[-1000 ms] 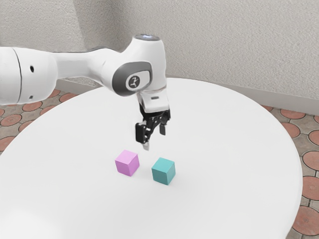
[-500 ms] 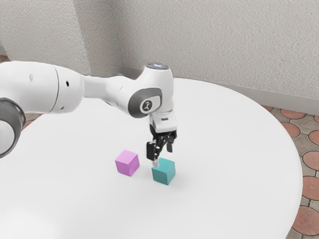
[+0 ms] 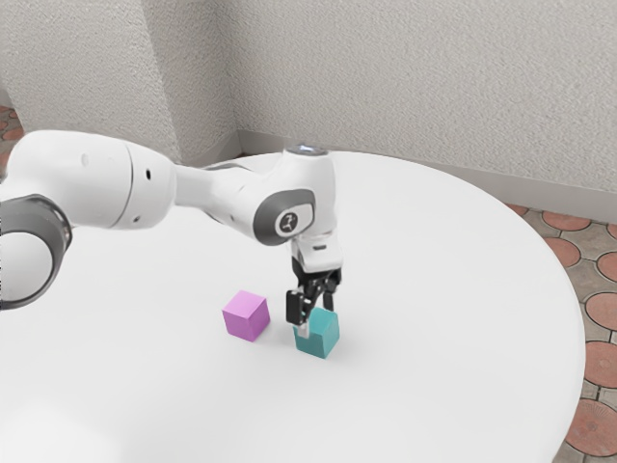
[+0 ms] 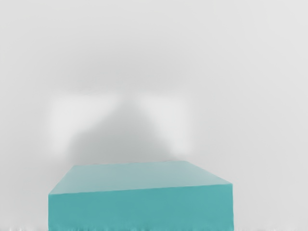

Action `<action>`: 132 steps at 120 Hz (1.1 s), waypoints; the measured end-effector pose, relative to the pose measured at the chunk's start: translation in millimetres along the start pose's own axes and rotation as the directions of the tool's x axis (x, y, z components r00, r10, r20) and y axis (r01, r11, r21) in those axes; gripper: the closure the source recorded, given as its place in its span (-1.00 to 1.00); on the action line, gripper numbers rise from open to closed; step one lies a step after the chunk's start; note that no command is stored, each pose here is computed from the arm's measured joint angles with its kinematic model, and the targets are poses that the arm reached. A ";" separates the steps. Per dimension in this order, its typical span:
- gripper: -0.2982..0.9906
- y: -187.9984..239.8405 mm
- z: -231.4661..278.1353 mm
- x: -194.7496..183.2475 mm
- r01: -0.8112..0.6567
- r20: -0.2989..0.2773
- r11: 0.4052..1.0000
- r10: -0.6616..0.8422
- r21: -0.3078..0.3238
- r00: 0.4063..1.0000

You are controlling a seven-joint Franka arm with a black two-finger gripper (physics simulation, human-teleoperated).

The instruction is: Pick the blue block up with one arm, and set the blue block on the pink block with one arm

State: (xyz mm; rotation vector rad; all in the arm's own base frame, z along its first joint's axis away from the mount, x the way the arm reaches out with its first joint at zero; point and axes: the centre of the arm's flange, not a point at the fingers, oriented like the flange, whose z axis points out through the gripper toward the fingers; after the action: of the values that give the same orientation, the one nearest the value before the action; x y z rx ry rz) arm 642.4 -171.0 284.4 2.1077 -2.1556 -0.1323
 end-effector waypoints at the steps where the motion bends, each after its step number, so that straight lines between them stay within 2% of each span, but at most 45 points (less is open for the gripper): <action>1: -0.54 -0.1 0.8 -0.3 0.000 0.000 1.000 0.000 -0.001 1.000; 57: -0.53 -3.4 25.3 -2.1 0.002 -0.002 1.000 -0.002 -0.027 1.000; 64: -0.45 -3.6 26.2 -2.1 0.002 -0.002 1.000 -0.002 -0.027 1.000; 85: -0.01 -4.1 23.9 -3.5 0.005 -0.001 1.000 -0.005 -0.019 1.000; 98: 0.07 0.1 -9.2 -3.9 0.006 0.002 0.999 -0.006 0.033 1.000; 116: -0.05 15.4 -67.7 -16.2 0.023 0.010 0.994 -0.024 0.109 1.000; 132: -0.07 24.0 -102.7 -30.7 0.044 0.015 0.989 -0.046 0.139 0.999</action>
State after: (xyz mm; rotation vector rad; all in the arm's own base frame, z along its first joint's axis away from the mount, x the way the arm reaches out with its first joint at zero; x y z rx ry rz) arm 634.6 -137.2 388.7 2.2391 -2.1877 -0.0055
